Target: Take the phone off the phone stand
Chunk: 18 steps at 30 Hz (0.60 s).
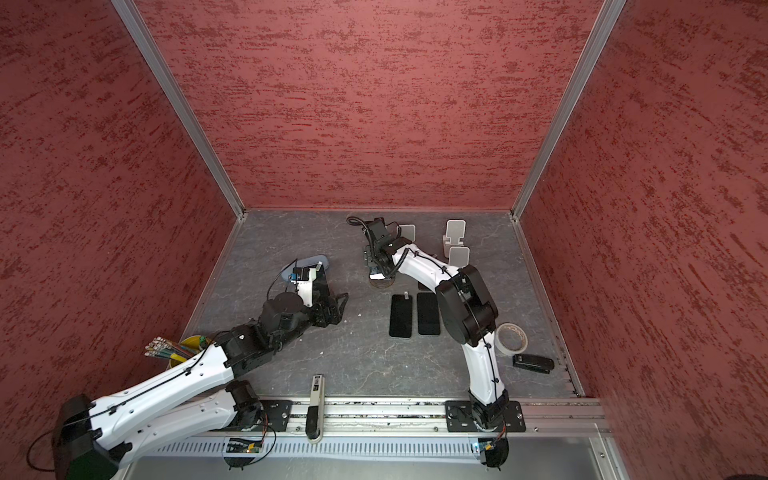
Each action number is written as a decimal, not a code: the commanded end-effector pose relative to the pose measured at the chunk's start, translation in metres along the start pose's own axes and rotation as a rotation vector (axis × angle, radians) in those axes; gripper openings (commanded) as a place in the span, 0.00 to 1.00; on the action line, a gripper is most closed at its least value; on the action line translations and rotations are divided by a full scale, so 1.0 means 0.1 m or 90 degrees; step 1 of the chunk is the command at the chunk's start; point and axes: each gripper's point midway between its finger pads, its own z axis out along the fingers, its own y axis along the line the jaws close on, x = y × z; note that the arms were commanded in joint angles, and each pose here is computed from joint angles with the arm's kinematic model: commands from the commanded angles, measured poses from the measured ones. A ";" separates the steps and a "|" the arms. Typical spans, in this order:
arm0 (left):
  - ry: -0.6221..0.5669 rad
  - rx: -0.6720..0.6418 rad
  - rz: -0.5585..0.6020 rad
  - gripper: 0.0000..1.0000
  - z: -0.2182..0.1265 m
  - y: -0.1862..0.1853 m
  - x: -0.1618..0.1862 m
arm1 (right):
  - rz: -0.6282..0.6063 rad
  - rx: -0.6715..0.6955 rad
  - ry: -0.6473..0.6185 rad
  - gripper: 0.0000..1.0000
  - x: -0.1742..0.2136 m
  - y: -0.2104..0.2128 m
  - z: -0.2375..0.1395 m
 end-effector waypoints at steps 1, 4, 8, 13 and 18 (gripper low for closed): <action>-0.005 -0.005 0.011 1.00 -0.02 0.04 0.01 | 0.006 0.017 0.005 0.70 0.00 -0.01 0.00; -0.006 -0.005 0.009 1.00 -0.04 0.05 0.02 | 0.006 0.012 -0.001 0.65 -0.02 0.00 -0.03; -0.009 -0.005 0.005 1.00 -0.05 0.06 0.02 | 0.005 0.000 -0.013 0.63 -0.07 0.02 -0.10; -0.010 -0.006 0.004 1.00 -0.05 0.07 0.02 | 0.003 -0.043 -0.045 0.60 -0.19 0.12 -0.27; -0.007 -0.009 0.007 1.00 -0.04 0.07 0.03 | -0.005 -0.071 -0.068 0.60 -0.33 0.19 -0.44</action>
